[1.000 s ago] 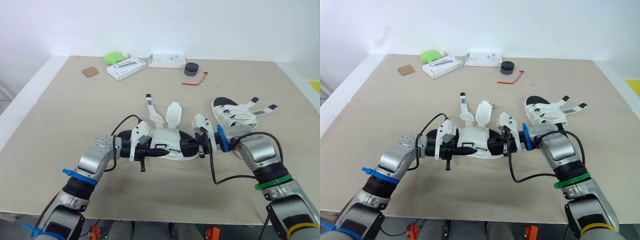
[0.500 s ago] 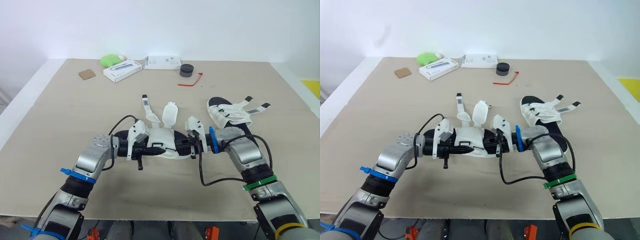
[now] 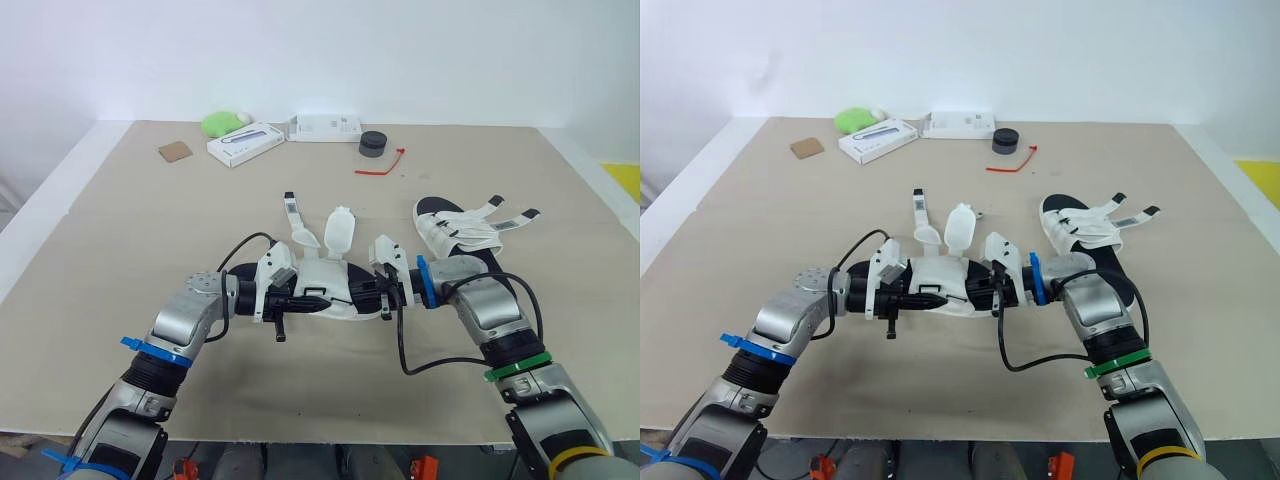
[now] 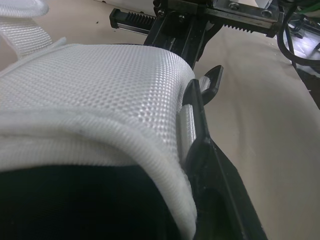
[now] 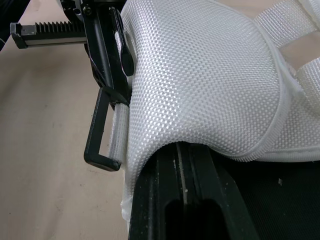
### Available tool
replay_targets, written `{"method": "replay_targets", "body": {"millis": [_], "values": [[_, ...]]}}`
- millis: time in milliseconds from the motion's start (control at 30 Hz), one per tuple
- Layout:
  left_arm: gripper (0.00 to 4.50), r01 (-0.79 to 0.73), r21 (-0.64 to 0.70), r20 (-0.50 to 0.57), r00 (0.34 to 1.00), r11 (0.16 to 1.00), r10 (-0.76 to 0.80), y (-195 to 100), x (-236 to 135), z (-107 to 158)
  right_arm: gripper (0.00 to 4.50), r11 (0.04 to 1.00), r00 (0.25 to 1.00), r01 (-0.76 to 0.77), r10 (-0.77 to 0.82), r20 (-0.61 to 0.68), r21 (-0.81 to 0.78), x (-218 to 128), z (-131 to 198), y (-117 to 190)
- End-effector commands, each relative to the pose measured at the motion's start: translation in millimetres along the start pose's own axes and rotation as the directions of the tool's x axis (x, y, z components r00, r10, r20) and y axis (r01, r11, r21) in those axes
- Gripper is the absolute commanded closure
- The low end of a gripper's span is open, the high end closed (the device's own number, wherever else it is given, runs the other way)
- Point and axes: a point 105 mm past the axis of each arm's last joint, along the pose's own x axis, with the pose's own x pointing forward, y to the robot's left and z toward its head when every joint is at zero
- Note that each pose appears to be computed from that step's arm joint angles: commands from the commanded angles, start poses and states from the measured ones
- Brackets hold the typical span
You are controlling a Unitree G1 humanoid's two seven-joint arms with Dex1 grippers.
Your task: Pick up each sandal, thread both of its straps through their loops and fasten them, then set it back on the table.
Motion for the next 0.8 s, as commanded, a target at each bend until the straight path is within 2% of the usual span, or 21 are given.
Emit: {"method": "replay_targets", "body": {"millis": [33, 267, 333, 367, 400, 433, 700, 800], "values": [[4.5, 0.1, 0.058, 0.049, 0.993, 0.993, -0.103, -16, 11, 13, 4.43, 0.994, 0.994, -0.078, 0.083, -0.066, 0.078, 18, -25, 15], [4.5, 0.077, 0.079, 0.04, 0.996, 0.994, -0.081, -11, 8, 12, 4.43, 0.993, 0.994, -0.082, 0.087, -0.061, 0.087, 19, -27, 19], [3.8, 0.066, 0.08, 0.04, 0.997, 0.995, -0.07, -9, 8, 11, 4.5, 0.993, 0.995, -0.082, 0.088, -0.057, 0.089, 20, -26, 19], [3.7, 0.063, 0.08, 0.041, 0.997, 0.995, -0.067, -8, 8, 11, 4.5, 0.993, 0.995, -0.083, 0.088, -0.056, 0.089, 20, -26, 19], [3.29, 0.062, 0.08, 0.041, 0.997, 0.995, -0.066, -8, 8, 11, 4.5, 0.993, 0.995, -0.083, 0.089, -0.056, 0.089, 20, -26, 20], [3.08, 0.062, 0.081, 0.041, 0.997, 0.995, -0.065, -8, 8, 11, 4.5, 0.992, 0.995, -0.084, 0.089, -0.055, 0.09, 20, -26, 20], [3.08, 0.057, 0.079, 0.039, 0.997, 0.995, -0.06, -8, 3, 8, 4.5, 0.992, 0.994, -0.086, 0.092, -0.056, 0.091, 18, -24, 18], [2.37, 0.019, 0.085, 0.04, 0.999, 0.996, -0.022, -2, -5, 10, 4.5, 0.992, 0.994, -0.089, 0.094, -0.055, 0.09, 19, -24, 18]]}}
